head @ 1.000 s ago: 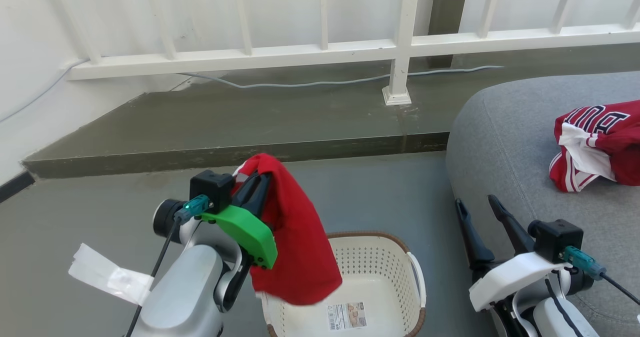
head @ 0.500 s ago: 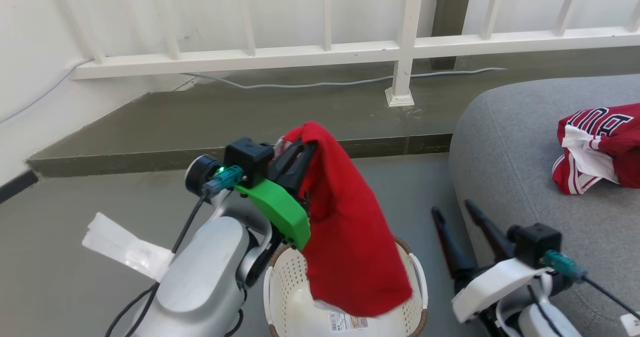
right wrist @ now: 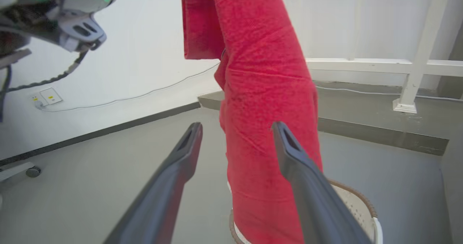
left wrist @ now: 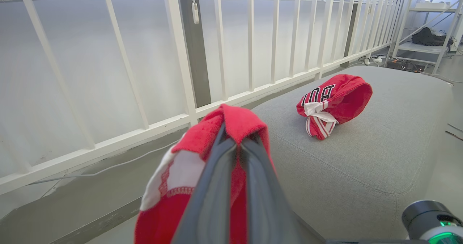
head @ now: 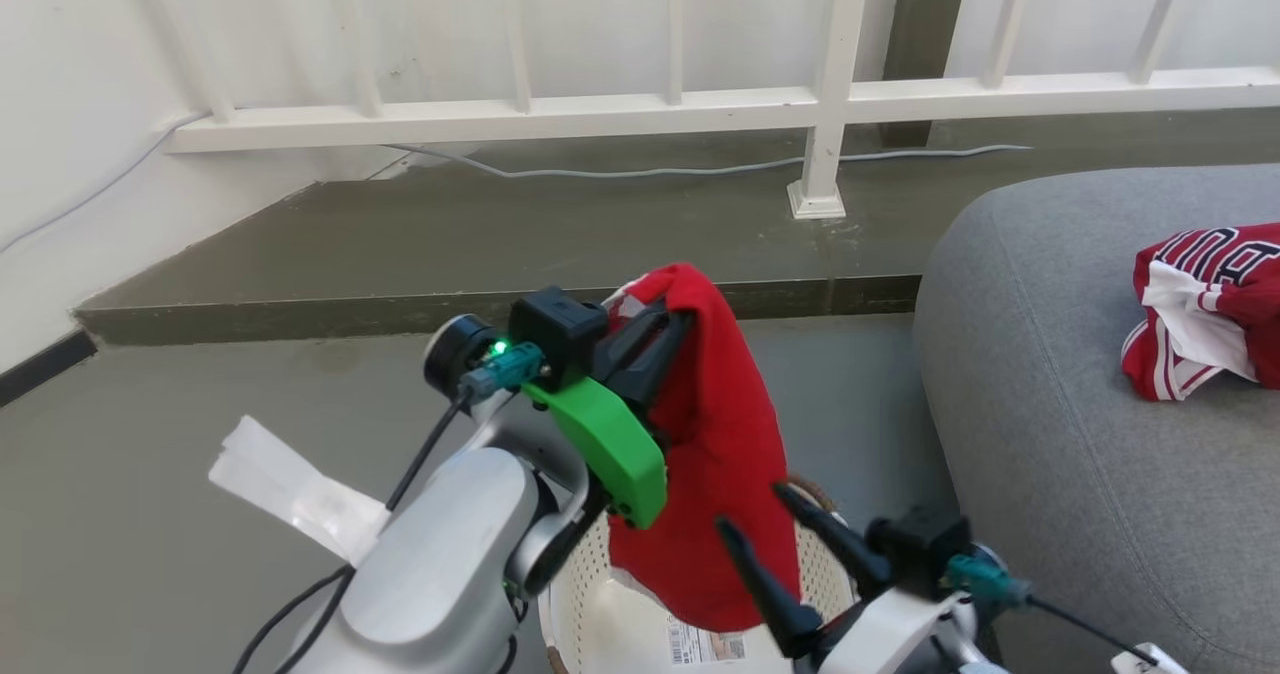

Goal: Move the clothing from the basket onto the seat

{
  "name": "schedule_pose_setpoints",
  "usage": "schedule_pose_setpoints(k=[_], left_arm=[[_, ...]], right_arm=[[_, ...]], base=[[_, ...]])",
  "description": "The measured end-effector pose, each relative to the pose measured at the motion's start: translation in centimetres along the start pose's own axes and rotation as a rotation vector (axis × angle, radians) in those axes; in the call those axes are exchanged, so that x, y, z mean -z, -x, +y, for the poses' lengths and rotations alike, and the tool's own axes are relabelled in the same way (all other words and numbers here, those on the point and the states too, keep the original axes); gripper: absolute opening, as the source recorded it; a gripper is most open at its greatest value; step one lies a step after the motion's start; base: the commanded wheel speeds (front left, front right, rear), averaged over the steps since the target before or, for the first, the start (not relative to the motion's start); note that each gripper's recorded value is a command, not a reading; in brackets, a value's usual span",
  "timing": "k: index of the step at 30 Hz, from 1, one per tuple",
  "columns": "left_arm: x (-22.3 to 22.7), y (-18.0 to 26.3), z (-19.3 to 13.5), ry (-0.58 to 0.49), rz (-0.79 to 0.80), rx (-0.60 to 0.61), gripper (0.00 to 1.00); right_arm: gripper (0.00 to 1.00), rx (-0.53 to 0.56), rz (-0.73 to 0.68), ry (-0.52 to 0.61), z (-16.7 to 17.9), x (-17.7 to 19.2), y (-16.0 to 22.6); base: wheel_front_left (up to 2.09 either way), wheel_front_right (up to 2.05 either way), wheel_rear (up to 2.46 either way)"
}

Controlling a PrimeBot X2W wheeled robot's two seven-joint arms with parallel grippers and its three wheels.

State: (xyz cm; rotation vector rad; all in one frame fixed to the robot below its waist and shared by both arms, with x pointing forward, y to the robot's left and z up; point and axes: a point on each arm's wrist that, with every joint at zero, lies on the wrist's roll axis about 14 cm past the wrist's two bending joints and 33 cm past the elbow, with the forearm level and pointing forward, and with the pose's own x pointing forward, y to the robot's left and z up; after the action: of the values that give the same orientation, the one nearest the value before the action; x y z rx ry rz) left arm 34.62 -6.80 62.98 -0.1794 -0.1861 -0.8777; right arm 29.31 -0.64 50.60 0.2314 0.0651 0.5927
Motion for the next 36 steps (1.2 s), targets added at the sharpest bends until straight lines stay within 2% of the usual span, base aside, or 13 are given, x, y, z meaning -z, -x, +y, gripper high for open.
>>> schedule_pose_setpoints(k=[6,19,20,21,22,36], left_arm=[[-0.3,0.2,-1.3,0.020,0.004,0.032,0.00],[-0.5,0.6,-1.4,0.021,0.009,0.016,0.00],[-0.5,0.6,-1.5,0.020,0.009,0.017,0.00],[-0.6,0.6,-1.6,0.021,0.009,0.021,0.00],[-0.7,0.6,-1.8,0.023,0.005,0.026,0.00],[-0.1,0.8,-2.0,0.037,0.032,0.013,0.00]], right_arm=[[1.00,-0.054,0.001,0.015,1.4,-0.2,-0.9],[0.99,-0.069,-0.001,0.070,0.5,-1.1,-3.2],[0.71,-0.069,0.002,0.075,0.3,-1.1,-3.3],[0.29,-0.069,0.007,0.079,0.2,-1.0,-3.5],[0.00,-0.070,0.013,0.085,0.2,-0.9,-3.6],[0.00,-0.080,0.048,0.084,-0.1,0.2,-4.5]], base=[[0.00,0.00,0.00],[0.00,0.00,0.00],[0.00,0.00,0.00],[0.00,0.00,0.00],[0.00,0.00,0.00],[0.00,0.00,0.00]])
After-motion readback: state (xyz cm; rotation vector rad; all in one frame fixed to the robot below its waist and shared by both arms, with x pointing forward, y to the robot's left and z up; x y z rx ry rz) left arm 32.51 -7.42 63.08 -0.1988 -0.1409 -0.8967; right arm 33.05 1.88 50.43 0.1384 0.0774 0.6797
